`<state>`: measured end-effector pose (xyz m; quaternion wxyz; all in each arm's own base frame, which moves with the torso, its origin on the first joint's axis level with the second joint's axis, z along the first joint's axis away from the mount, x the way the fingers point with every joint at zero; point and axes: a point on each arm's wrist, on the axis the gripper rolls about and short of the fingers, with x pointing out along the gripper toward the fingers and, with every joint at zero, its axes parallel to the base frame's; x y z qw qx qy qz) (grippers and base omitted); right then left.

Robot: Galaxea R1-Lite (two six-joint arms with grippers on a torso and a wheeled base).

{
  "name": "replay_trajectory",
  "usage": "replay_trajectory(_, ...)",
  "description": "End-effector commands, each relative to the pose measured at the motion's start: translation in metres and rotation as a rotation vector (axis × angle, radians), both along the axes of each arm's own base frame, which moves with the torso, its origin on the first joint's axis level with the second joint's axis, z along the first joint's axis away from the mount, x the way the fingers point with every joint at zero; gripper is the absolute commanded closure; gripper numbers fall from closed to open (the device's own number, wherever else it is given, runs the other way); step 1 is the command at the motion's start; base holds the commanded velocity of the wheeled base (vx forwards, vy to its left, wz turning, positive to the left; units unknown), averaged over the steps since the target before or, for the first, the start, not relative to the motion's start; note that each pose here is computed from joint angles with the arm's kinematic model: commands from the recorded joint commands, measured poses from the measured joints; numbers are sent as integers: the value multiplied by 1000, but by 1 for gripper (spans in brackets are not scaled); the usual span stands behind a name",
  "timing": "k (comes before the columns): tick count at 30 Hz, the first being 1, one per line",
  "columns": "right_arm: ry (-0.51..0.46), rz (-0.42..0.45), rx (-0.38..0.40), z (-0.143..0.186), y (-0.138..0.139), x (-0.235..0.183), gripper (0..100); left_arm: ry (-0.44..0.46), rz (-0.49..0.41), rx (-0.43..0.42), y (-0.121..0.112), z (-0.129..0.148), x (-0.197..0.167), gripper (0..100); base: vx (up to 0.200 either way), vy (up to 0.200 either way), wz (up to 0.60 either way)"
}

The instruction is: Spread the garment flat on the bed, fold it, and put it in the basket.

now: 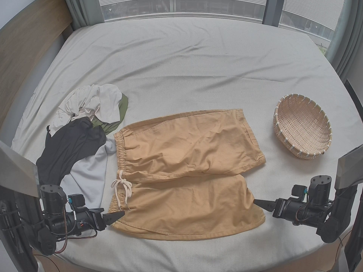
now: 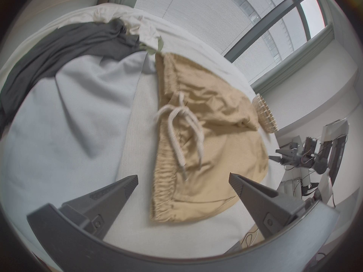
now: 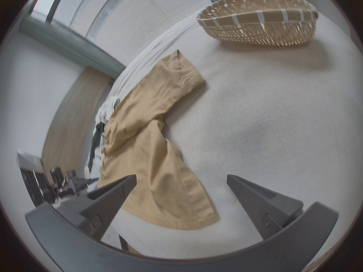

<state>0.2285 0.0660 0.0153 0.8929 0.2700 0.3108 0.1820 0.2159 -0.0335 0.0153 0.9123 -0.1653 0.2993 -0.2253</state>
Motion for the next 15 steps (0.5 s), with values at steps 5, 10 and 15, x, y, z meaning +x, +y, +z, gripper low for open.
replay_trajectory(5, -8, 15, 61, -10, 15, 26, 0, -103, -151, -47, -33, 23, -4, 0, 0, 0, 0)
replay_trajectory(10, 41, 6, 100, -17, 19, 28, 0, -85, -203, -43, -48, 14, 2, 0, 0, 0, 0)
replay_trajectory(15, 84, 38, 118, -25, 21, 27, 0, -84, -209, -39, -53, 7, 12, 0, 0, 0, 0)
